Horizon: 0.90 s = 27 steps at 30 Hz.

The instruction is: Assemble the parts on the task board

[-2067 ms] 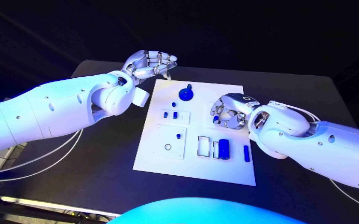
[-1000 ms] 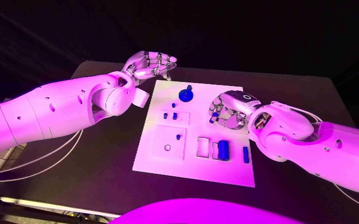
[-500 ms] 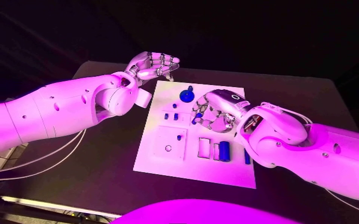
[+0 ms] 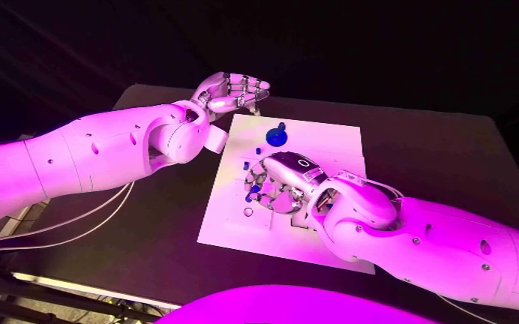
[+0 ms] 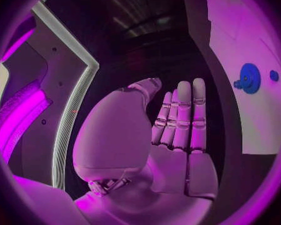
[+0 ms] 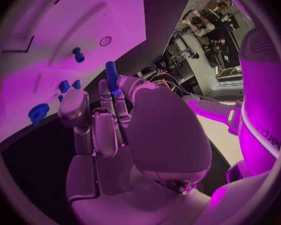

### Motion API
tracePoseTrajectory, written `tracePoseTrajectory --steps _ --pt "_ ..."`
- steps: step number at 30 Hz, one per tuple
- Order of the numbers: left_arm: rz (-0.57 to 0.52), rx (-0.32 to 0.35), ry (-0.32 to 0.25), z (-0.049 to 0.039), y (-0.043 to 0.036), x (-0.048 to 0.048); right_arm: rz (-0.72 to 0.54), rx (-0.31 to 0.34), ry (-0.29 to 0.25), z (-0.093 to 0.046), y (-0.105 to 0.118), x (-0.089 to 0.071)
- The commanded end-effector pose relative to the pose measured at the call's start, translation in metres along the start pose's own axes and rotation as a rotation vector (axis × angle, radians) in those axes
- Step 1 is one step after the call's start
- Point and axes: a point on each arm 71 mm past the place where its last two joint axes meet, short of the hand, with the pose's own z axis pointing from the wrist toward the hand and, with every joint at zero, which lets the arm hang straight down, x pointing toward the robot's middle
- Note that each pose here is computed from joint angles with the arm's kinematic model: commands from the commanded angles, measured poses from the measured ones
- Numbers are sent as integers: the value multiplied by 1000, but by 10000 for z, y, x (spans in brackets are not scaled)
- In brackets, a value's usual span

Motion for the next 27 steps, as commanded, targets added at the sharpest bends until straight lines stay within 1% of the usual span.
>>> tracePoseTrajectory --steps 1,6,12,27 --pt "-11 6 17 9 -7 29 -12 -38 6 26 24 78" --pt "-11 6 19 13 -7 37 -14 -32 31 59 8 181" --pt "-12 5 20 14 -6 40 -20 -25 57 75 -13 252" --pt "-11 5 18 11 -6 33 -45 -12 104 60 -49 312"
